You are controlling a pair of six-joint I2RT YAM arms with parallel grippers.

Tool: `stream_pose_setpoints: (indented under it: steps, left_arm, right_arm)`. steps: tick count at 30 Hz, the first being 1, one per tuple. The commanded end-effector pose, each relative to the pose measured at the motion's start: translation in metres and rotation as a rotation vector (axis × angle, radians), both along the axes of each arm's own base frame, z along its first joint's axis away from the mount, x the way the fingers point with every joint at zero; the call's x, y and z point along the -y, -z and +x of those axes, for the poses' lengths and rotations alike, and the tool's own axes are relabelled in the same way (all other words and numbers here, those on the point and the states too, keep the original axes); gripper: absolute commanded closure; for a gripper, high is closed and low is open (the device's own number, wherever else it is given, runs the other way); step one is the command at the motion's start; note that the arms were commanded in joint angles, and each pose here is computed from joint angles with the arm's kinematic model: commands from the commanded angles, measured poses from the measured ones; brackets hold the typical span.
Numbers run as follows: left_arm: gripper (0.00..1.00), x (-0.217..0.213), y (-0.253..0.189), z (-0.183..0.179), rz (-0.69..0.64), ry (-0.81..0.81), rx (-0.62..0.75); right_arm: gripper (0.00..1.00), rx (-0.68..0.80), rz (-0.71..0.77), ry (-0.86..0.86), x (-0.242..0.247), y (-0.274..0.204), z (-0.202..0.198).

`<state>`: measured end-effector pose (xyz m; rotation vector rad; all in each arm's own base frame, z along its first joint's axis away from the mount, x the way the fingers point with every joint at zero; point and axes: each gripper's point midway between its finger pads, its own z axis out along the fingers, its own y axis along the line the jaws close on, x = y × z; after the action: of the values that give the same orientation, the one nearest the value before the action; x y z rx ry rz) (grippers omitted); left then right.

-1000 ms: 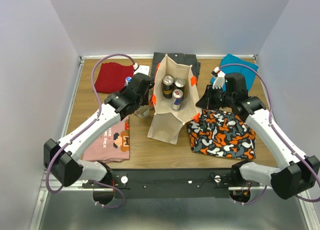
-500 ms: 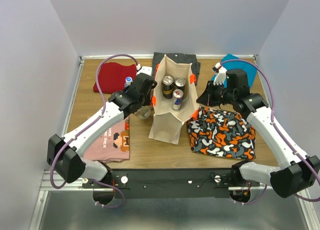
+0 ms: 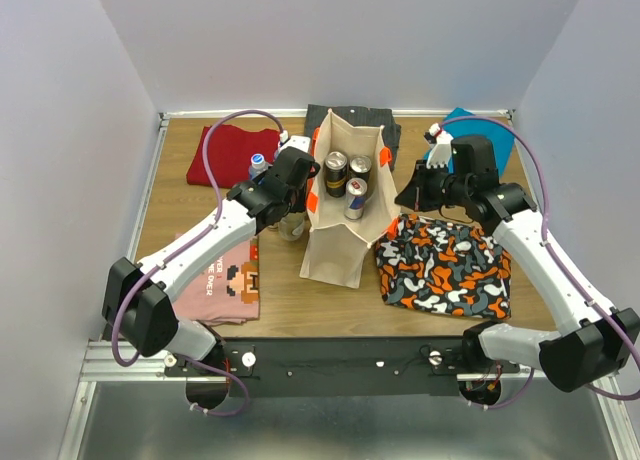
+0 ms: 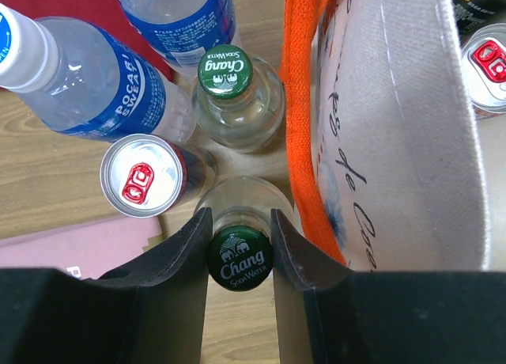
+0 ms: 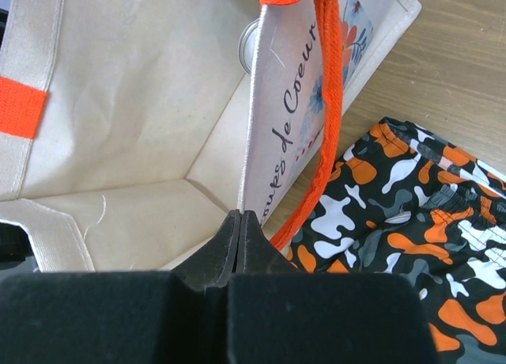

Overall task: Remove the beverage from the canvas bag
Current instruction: Place the drink at the center of the board.

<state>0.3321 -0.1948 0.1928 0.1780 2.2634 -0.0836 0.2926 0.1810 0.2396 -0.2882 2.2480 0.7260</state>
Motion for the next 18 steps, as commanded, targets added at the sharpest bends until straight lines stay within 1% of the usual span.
stream_pose_setpoints:
  steps: [1,11,17,18]
  left_arm:
    - [1.00,0.0059,-0.0263,0.0180,-0.067,-0.022,0.109]
    - [1.00,0.0047,-0.0200,0.0186,-0.058,-0.025,0.098]
    - [1.00,0.0051,-0.0178,0.0195,-0.057,-0.023,0.092]
    - [1.00,0.0052,-0.0172,0.0196,-0.056,-0.023,0.091]
  right_arm:
    - [0.99,0.035,-0.048,0.036,0.0090,-0.0053,0.0076]
    - [0.99,0.061,-0.071,0.056,0.0135,-0.0122,0.0133]
    - [0.98,0.042,-0.070,0.037,0.0104,-0.0092,0.0124]
    - [0.83,0.037,-0.062,0.030,0.0089,-0.0077,0.0110]
